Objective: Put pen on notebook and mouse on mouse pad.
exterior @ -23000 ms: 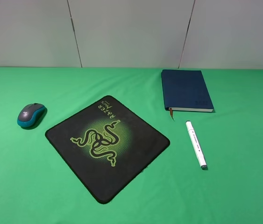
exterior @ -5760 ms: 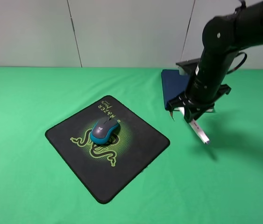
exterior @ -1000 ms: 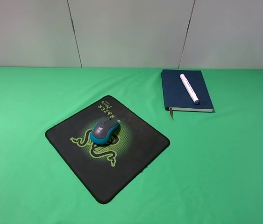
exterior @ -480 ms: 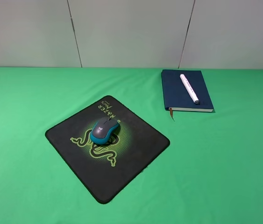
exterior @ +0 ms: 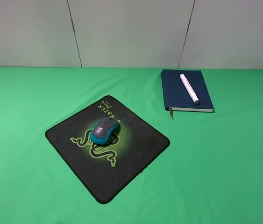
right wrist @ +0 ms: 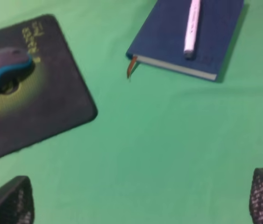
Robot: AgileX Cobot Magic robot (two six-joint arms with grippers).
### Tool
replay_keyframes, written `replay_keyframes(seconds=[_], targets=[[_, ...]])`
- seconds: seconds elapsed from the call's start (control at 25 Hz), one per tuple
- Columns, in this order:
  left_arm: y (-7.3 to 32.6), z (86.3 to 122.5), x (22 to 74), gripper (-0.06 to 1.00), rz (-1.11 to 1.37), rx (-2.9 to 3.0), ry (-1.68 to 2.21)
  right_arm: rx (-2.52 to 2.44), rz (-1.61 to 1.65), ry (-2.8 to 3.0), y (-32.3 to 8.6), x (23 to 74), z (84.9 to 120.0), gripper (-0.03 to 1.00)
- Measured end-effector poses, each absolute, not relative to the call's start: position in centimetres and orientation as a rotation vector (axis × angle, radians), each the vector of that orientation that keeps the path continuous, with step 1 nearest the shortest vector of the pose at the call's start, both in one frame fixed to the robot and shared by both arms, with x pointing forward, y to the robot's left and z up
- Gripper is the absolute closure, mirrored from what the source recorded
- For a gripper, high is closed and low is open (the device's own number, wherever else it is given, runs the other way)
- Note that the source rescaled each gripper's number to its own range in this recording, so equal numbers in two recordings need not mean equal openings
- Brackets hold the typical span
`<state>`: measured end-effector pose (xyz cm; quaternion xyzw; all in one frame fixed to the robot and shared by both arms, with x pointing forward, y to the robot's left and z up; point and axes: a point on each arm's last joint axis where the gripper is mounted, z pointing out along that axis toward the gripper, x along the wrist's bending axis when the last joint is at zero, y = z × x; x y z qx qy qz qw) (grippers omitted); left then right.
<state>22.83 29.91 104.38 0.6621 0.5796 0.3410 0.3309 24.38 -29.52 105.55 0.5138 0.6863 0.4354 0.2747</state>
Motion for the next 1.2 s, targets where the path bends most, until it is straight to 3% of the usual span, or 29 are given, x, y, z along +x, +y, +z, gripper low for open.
replay_keyframes(seconds=[0.4, 1.2], targets=[[29.91, 104.38, 22.83, -0.06, 0.891, 1.731, 1.515, 1.559, 1.049, 1.513, -29.72, 23.53, 105.55, -0.03], [29.91, 104.38, 22.83, -0.06, 0.891, 1.731, 1.515, 1.562, 1.049, 1.509, -29.70, 23.53, 105.55, -0.03]])
